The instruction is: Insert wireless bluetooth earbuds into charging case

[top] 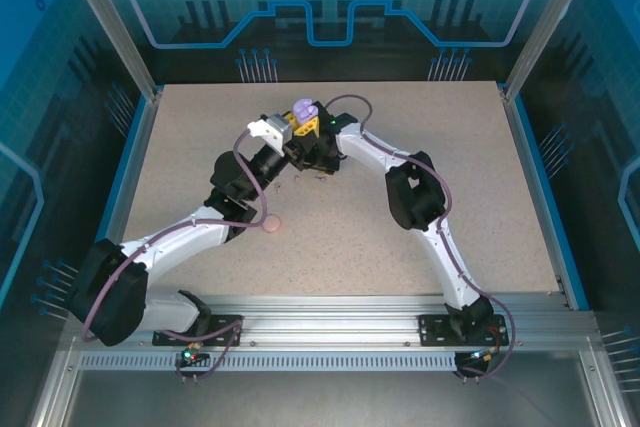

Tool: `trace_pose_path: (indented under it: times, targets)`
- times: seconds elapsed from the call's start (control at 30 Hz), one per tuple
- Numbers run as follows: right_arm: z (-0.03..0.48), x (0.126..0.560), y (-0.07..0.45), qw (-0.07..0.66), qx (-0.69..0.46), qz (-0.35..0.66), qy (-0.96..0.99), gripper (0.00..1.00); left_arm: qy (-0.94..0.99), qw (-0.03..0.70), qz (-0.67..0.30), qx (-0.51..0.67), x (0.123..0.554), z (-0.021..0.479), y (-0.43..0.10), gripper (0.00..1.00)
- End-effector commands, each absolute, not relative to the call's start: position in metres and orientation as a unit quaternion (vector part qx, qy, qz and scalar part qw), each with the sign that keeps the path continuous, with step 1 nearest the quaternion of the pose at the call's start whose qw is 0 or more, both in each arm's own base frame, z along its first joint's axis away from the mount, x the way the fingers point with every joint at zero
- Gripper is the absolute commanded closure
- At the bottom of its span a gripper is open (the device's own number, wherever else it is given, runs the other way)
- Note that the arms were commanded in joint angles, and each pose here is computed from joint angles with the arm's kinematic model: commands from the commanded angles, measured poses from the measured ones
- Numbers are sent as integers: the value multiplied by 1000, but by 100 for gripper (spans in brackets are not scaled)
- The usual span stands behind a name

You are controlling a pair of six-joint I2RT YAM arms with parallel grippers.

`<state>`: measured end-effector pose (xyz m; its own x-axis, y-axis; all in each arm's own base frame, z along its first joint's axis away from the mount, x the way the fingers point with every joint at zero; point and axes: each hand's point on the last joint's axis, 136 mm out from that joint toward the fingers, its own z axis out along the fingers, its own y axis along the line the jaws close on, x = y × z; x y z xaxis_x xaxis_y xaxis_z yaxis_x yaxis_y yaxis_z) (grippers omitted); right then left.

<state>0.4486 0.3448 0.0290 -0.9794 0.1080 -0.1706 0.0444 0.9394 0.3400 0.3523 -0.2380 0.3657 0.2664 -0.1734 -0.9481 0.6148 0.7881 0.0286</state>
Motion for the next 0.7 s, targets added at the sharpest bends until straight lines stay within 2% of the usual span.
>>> trace_pose_path:
  times: [0.0,0.67]
  targets:
    - [25,435,355,66,9,180,981,50,527,788,-259,182,355,385,-233,100]
    - [43,395,350,38,-56,189,980,55,523,790,-269,173,355,391,-232,100]
